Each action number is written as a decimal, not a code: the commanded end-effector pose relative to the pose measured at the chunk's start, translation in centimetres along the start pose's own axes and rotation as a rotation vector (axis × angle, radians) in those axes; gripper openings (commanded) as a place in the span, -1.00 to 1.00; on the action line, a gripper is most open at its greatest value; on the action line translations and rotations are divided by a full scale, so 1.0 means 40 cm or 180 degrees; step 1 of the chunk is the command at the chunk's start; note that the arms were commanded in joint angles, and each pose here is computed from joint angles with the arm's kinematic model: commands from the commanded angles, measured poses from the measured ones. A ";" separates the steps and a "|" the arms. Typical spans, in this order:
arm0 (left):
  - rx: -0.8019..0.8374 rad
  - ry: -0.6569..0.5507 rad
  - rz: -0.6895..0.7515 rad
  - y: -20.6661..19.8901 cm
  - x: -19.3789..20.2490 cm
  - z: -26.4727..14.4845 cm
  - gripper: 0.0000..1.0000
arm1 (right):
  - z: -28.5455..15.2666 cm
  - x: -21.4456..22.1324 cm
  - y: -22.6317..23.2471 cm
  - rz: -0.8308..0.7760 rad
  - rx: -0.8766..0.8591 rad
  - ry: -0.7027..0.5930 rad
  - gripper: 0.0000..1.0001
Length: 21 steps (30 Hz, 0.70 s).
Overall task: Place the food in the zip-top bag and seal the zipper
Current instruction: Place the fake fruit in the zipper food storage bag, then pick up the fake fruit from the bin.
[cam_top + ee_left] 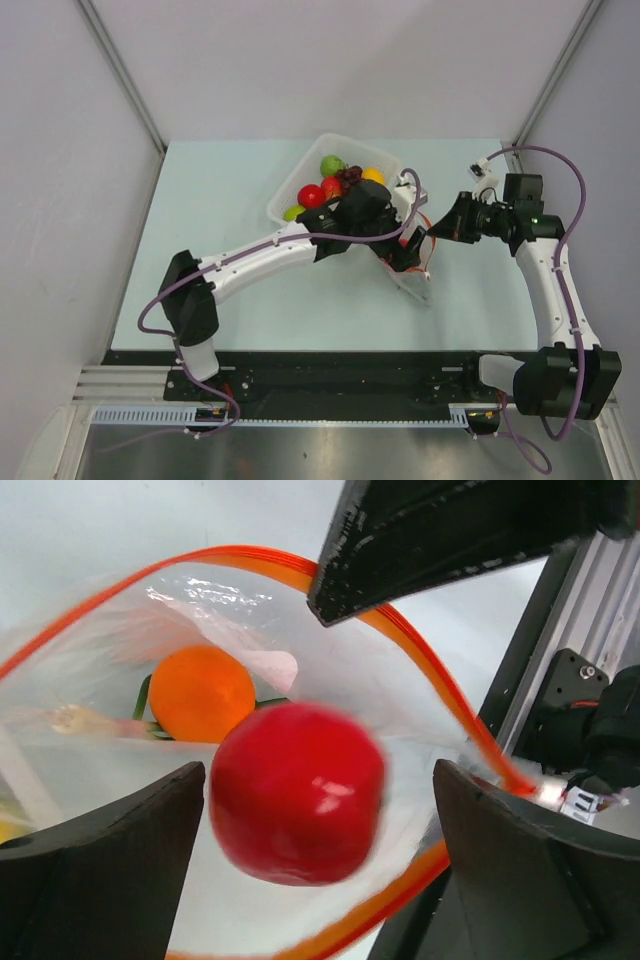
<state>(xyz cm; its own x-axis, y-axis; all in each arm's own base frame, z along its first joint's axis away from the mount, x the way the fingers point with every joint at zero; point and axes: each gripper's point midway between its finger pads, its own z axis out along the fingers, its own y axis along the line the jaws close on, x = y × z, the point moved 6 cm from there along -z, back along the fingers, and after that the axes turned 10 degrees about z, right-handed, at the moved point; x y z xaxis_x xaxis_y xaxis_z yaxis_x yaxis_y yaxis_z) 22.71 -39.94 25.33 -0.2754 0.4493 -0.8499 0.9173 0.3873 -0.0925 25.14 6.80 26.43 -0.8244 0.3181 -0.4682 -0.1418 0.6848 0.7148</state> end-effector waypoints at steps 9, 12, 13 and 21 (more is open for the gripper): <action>0.0096 -0.0636 0.0065 0.066 -0.168 -0.208 0.99 | -0.045 -0.016 -0.019 -0.0198 -0.0042 -0.0117 -1.00; -0.0215 -0.0734 -0.0232 0.190 -0.128 -0.256 0.99 | -0.048 -0.018 -0.028 -0.0171 -0.0047 -0.0108 -1.00; -0.0438 -0.0695 -0.0350 0.254 -0.103 -0.268 1.00 | -0.046 -0.019 -0.028 -0.0172 -0.0065 -0.0100 -1.00; -0.1265 0.0213 -0.0392 0.509 0.111 -0.181 0.95 | -0.040 -0.024 -0.031 -0.0153 -0.0084 -0.0098 -1.00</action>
<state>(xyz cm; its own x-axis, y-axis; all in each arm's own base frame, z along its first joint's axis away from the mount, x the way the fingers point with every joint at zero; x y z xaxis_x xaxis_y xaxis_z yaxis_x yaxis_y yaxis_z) 35.78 -24.91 28.80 -0.3466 0.3061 -0.8867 0.7083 0.7051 -0.0335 24.89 4.64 26.28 -0.8099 0.3192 -0.4922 -0.1589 0.6882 0.7079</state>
